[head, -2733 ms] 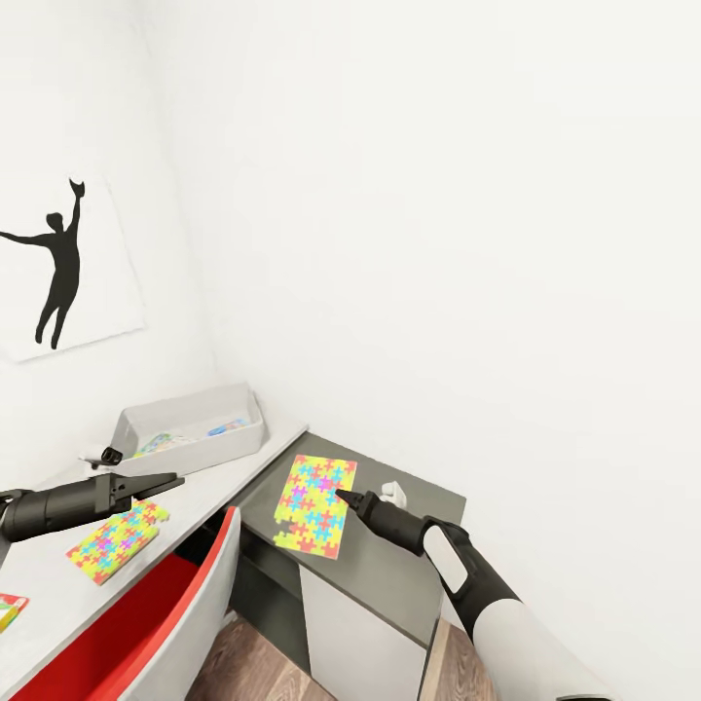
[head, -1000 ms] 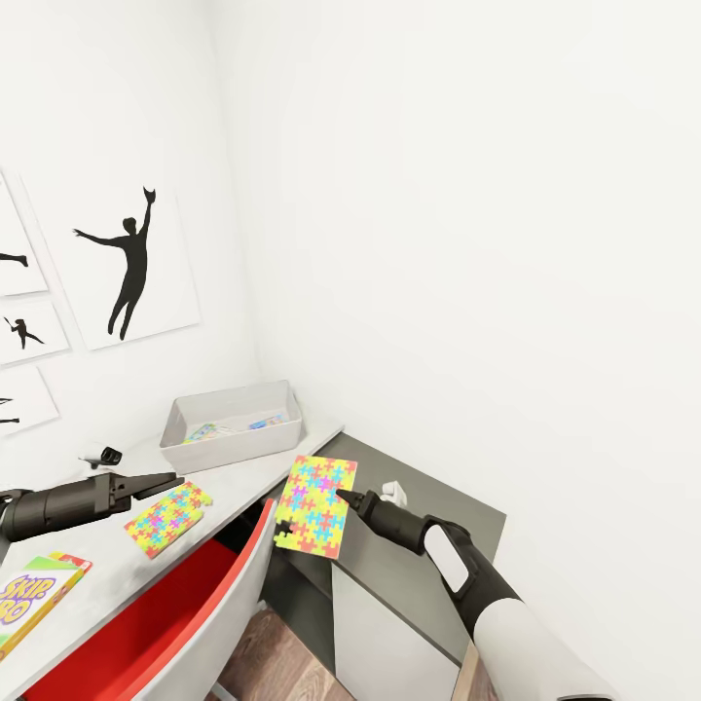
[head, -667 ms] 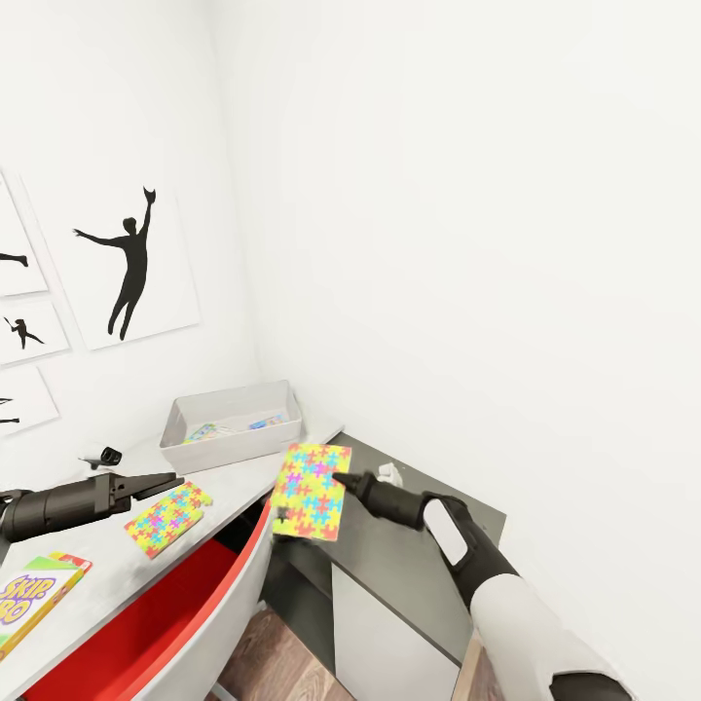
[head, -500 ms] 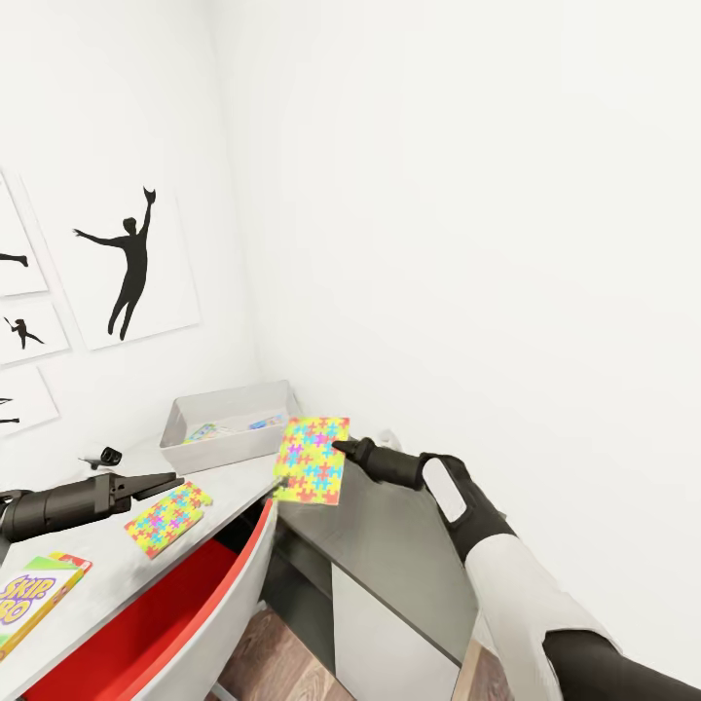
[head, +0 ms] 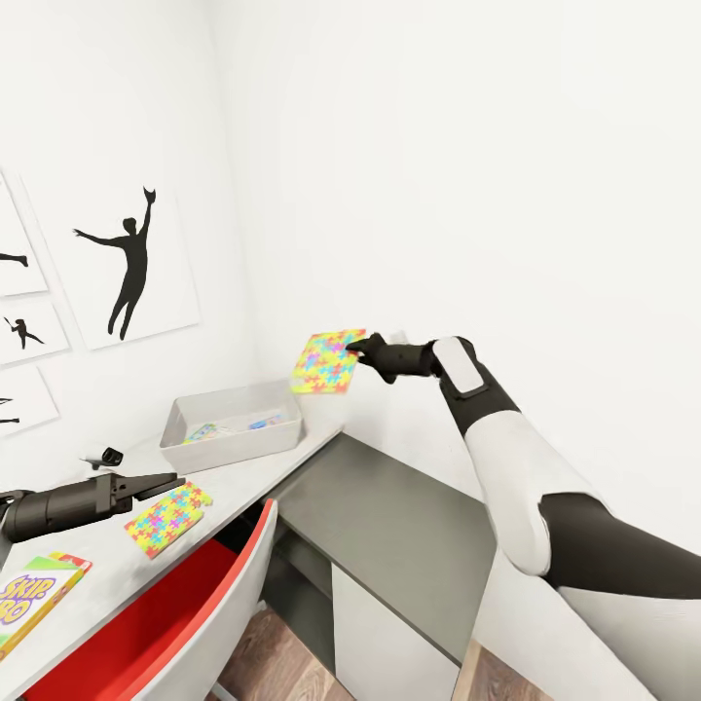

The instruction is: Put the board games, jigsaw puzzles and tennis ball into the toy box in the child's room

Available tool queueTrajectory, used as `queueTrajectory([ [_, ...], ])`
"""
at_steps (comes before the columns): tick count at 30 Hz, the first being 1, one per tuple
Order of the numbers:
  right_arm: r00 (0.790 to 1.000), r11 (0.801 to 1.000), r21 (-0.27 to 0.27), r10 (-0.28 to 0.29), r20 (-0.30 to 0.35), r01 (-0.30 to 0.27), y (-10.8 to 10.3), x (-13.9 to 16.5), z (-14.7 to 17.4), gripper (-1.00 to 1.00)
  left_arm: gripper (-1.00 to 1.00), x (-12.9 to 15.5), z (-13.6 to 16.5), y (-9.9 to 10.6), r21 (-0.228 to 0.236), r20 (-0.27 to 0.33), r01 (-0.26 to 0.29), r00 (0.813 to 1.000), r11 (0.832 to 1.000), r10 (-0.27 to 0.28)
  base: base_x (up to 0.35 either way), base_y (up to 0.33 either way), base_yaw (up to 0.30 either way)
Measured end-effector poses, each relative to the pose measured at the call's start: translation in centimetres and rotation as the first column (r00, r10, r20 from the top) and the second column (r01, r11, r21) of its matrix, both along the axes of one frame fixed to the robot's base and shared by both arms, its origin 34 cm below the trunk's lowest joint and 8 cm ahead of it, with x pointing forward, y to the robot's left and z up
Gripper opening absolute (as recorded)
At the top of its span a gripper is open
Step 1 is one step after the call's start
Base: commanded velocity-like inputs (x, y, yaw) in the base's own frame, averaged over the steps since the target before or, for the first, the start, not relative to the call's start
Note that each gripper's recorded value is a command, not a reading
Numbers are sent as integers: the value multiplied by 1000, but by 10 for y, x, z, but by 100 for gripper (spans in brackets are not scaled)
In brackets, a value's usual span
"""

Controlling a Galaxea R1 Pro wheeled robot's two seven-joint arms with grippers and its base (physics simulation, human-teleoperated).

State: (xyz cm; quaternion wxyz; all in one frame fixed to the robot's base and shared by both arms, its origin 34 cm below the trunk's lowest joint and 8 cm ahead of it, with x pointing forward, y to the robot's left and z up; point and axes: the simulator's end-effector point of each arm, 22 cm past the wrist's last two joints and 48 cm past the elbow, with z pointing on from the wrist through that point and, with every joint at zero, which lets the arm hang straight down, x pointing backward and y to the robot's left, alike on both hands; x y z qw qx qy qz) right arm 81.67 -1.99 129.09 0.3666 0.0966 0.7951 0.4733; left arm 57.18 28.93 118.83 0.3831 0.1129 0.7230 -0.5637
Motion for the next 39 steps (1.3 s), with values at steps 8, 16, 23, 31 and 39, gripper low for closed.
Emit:
queueTrajectory([
  [8, 998, 999, -43, -13, -56, 11, -1, 5, -1, -100, 100, 0, 0, -1, 1, -1, 2, 1000, 1000, -2, 0, 0, 0],
  [16, 999, 999, -31, -25, -32, 24, -3, 9, 11, -100, 100, 1, -1, -8, 1, 7, 13, 1000, 1000, -13, 0, 0, 0],
  [23, 999, 999, -20, -43, -13, 43, -6, 13, 19, -100, 100, 2, -2, -9, -1, 7, 13, 1000, 1000, -13, 0, 0, 0],
  [31, 999, 998, -19, -53, -8, 53, -7, 15, 21, -100, 100, 2, -2, -9, -1, 6, 13, 1000, 1000, -13, 0, 27, 0],
  [39, 998, 998, -19, -58, -6, 58, -8, 15, 21, -100, 100, 2, -2, -8, -1, 6, 11, 1000, 1000, -11, 0, 86, 38],
])
